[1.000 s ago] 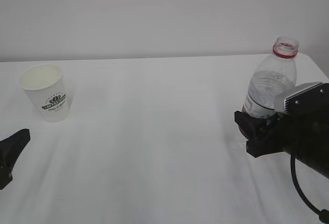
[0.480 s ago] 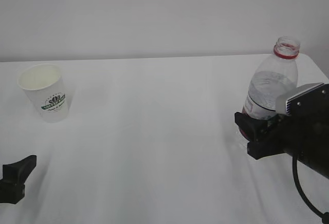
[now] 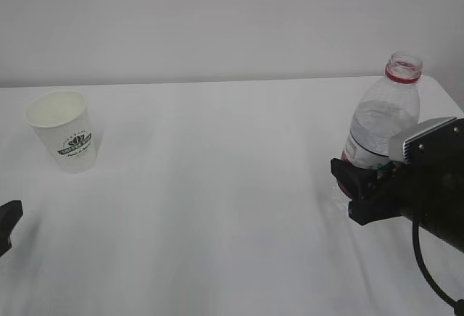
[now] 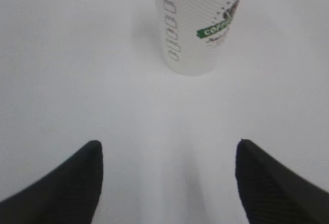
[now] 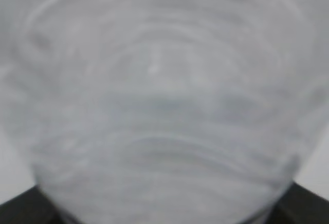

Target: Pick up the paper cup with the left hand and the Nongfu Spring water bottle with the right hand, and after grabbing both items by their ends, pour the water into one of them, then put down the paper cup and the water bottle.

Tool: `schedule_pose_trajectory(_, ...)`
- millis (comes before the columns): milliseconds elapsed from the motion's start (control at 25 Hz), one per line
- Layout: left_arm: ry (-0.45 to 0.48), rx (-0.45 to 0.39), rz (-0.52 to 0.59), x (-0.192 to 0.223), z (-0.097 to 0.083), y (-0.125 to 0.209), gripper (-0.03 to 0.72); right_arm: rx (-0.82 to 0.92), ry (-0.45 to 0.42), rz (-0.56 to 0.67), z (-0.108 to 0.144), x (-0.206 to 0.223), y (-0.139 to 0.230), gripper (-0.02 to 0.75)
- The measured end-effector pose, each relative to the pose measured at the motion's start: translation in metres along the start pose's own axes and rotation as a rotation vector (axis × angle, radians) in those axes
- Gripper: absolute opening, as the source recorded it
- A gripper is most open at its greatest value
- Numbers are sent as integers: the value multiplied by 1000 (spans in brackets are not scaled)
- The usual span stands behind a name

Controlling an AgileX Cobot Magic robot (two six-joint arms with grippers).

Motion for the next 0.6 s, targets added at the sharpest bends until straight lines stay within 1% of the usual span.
schedule_pose_trajectory(80, 10, -12, -18, 4, 3, -6, 577, 0, 0, 0, 0, 0, 0, 499)
schedule_pose_trajectory(280, 70, -8, -50, 13, 2, -18, 577, -2, 0, 0, 0, 0, 0, 499)
schedule_pose_trajectory(480, 101, -20, -2, 33, 6, -7, 577, -5, 0, 0, 0, 0, 0, 499)
schedule_pose_trajectory(600, 163, -23, 30, 47, 0, 1, 577, -5, 0, 0, 0, 0, 0, 499)
Point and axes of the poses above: a point on each arm's last joint axis where the gripper is mounted, x pointing out along that axis toward the gripper, z along the wrist's bending axis when the last joint is at zero, y = z × x, the point moved 10 cm from there along x, pointing out along that axis toward the gripper, and after that the axes turned 1 degree about -x, right-handed, at the moved point
